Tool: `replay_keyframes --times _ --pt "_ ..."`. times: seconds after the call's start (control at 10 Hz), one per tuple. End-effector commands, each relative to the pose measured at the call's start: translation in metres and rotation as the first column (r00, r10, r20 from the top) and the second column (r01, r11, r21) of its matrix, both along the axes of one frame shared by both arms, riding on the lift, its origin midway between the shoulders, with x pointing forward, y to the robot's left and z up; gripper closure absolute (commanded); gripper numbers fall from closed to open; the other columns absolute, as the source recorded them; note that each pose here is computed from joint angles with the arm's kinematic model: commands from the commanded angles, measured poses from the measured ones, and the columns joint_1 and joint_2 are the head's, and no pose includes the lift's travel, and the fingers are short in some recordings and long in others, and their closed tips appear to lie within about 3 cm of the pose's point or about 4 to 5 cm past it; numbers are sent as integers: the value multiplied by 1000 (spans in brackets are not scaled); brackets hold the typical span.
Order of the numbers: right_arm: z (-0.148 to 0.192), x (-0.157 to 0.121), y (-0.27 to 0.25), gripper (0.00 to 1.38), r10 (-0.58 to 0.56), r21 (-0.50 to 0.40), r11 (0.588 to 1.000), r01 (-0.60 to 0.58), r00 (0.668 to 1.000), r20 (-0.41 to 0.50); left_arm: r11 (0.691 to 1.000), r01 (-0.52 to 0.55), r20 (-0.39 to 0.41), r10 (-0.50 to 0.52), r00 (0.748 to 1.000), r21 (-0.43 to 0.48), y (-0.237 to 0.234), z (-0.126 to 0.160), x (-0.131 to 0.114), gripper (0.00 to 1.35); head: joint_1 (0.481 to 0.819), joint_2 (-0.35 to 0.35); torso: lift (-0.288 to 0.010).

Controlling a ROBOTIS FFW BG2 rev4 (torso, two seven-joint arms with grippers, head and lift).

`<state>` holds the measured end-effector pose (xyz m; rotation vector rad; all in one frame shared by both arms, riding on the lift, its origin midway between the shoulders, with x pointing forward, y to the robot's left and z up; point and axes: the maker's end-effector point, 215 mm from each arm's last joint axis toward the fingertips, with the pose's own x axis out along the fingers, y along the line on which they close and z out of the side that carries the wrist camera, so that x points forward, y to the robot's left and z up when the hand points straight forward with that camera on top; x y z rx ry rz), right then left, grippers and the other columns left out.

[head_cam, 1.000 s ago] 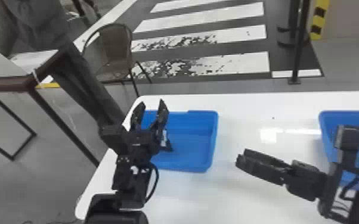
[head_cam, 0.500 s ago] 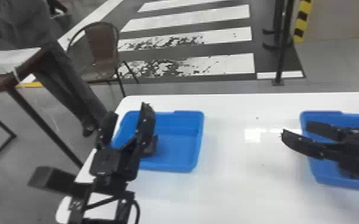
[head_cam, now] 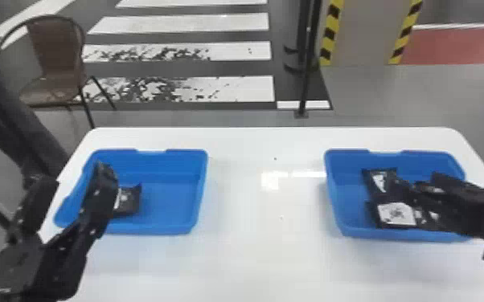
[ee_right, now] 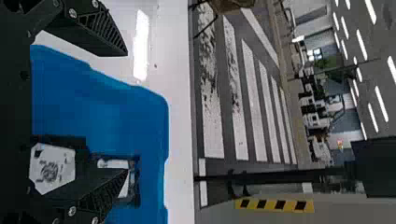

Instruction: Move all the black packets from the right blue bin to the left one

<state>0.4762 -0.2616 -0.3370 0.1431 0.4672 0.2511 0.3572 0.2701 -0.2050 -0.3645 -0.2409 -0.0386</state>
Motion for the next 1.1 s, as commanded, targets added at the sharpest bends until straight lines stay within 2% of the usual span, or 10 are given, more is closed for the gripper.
replay_keyframes --times 0.0,0.2,0.4,0.5,0.7,1.0 --pt "-6 1 -24 147 -103 -30 994 102 995 -13 1000 -1 6 1 1000 -22 0 2 -1 127 695 12 -140" --pt "-32 33 -59 147 -210 -55 977 207 977 -41 1000 -7 4 7 1000 -25 4 1 -2 127 695 -33 -140" --pt "-51 77 -70 147 -210 -40 977 207 976 -58 999 5 4 -4 1000 -46 -1 1 -1 125 695 -64 -140" --pt "-63 89 -74 147 -213 -32 977 211 973 -87 999 9 -1 -9 1000 -44 -2 0 -1 127 695 -69 -140" --pt "-83 100 -72 147 -203 -50 979 198 969 -142 999 6 -1 -6 1000 -44 -2 0 -1 127 695 -80 -140" --pt "-106 109 -33 147 -118 -57 992 109 970 -210 999 10 -4 -10 1000 -40 -2 -1 1 127 695 -59 -140"
